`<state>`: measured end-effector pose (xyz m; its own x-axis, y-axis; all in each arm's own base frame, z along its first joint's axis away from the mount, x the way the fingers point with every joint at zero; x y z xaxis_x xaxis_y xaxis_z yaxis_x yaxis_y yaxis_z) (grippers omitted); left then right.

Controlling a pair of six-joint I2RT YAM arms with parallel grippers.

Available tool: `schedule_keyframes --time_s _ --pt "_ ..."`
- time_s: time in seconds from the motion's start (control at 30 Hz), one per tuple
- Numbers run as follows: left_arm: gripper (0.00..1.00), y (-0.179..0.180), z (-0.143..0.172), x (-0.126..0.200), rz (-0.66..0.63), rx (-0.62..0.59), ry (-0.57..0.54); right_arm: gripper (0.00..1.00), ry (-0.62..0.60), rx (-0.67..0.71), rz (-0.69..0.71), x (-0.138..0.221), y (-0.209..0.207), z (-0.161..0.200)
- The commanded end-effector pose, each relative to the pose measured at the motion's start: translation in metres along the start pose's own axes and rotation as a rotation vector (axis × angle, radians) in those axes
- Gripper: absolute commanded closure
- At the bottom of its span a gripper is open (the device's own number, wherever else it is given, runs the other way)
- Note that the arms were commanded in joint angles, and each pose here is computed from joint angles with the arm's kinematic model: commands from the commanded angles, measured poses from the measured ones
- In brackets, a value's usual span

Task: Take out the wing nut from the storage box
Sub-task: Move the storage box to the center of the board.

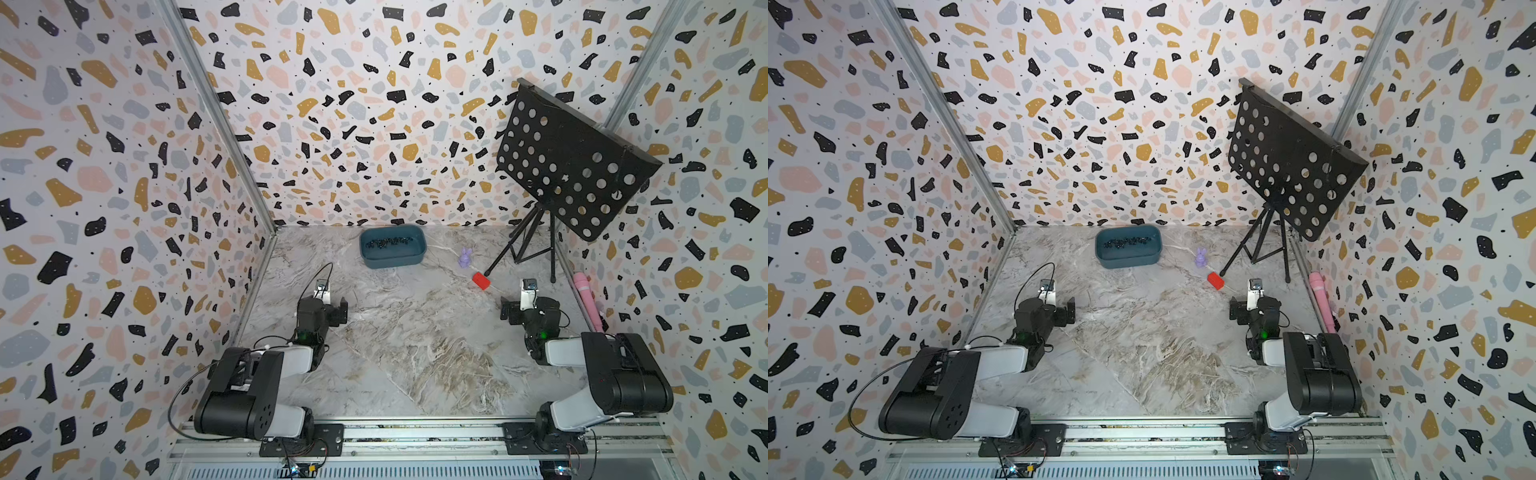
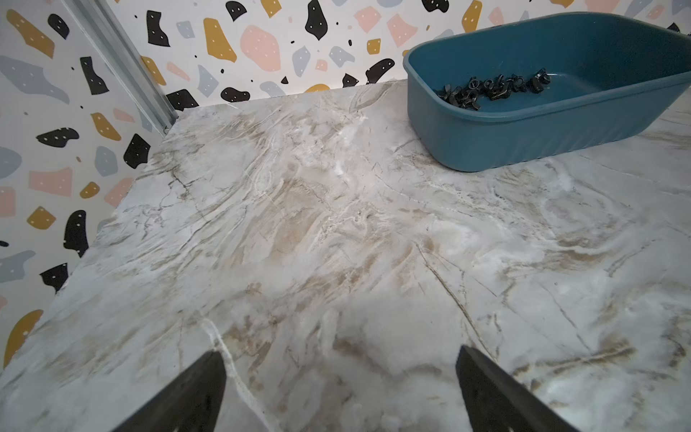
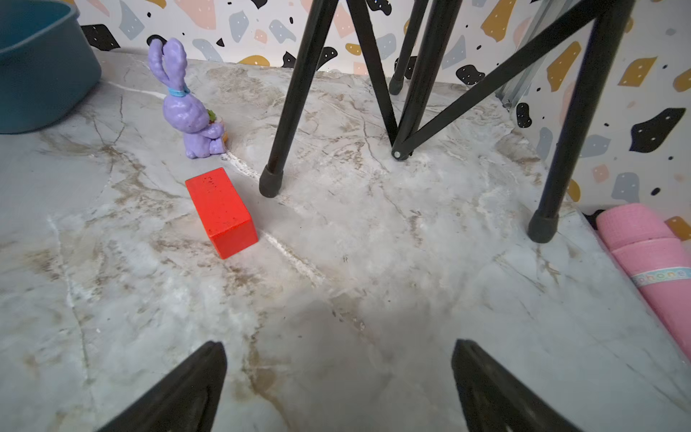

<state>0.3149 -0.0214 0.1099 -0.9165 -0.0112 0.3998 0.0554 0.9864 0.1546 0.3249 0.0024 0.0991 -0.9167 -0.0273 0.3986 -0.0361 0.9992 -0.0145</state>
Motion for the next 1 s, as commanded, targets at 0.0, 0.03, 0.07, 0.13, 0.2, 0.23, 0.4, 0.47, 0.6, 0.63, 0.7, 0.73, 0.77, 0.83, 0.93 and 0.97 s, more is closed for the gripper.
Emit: schedule_keyframes --time_s 0.0,0.03,0.07,0.13,0.2,0.23,0.4,0.47,0.6,0.63,0.7,0.73,0.77,0.83,0.93,0.97 --pt "0.00 0.0010 -0.0088 0.0000 0.003 0.007 -0.036 0.00 -0.018 0.001 0.002 -0.0021 -0.0013 -0.0087" --pt "0.00 0.0010 -0.0087 -0.0001 0.003 0.006 -0.035 0.00 -0.019 0.000 0.002 -0.0022 -0.0016 -0.0090" --pt "0.00 0.0010 -0.0086 0.0001 0.003 0.008 -0.035 0.00 -0.019 0.001 0.002 -0.0022 -0.0015 -0.0090" --pt "0.00 0.0010 -0.0087 0.0002 0.003 0.007 -0.036 0.00 -0.019 0.001 0.001 -0.0022 -0.0012 -0.0091" --pt "0.00 0.0011 -0.0089 0.0003 0.003 0.007 -0.036 0.00 -0.018 0.000 0.002 -0.0022 -0.0015 -0.0089" --pt "0.00 0.0010 -0.0086 0.0003 0.003 0.007 -0.036 0.00 -0.020 0.000 0.002 -0.0022 -0.0013 -0.0092" --pt "0.00 0.0011 -0.0089 0.0004 0.003 0.007 -0.037 0.00 -0.018 0.001 0.002 -0.0022 -0.0015 -0.0090" --pt "0.00 0.0010 -0.0085 0.0003 0.003 0.007 -0.035 0.00 -0.018 -0.001 0.003 -0.0021 -0.0016 -0.0087" --pt "0.00 0.0011 -0.0087 0.0004 0.003 0.007 -0.036 0.00 -0.019 0.001 0.002 -0.0022 -0.0014 -0.0090" --pt "0.00 0.0011 -0.0086 0.0003 0.002 0.007 -0.036 0.00 -0.018 0.001 0.001 -0.0023 -0.0012 -0.0089" --pt "0.00 0.0010 -0.0085 0.0003 0.003 0.007 -0.035 0.00 -0.019 0.000 0.002 -0.0022 -0.0014 -0.0090" --pt "0.00 0.0010 -0.0087 0.0000 0.003 0.007 -0.035 0.00 -0.018 0.001 0.001 -0.0021 -0.0012 -0.0087" --pt "0.00 0.0009 -0.0089 0.0000 0.004 0.006 -0.036 0.00 -0.018 0.001 0.002 -0.0022 -0.0013 -0.0089" --pt "0.00 0.0009 -0.0090 0.0001 0.004 0.007 -0.037 0.00 -0.019 0.001 0.002 -0.0023 -0.0012 -0.0091" --pt "0.00 0.0010 -0.0089 0.0000 0.003 0.007 -0.036 0.00 -0.018 0.001 0.001 -0.0022 -0.0012 -0.0089" --pt "0.00 0.0013 -0.0092 -0.0003 0.002 0.009 -0.037 0.00 -0.020 0.000 0.001 -0.0022 -0.0013 -0.0092"
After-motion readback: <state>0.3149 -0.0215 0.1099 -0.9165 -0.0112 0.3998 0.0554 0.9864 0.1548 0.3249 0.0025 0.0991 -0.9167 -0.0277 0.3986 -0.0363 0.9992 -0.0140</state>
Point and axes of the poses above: each gripper's point midway between its finger pads, its own x axis back along the fingers, its own y axis along the line the jaws close on, z = x × y, the point moved 6 cm from there along x, back along the fingers, and after that the axes turned 3 degrees about -x, right-handed, at the moved point
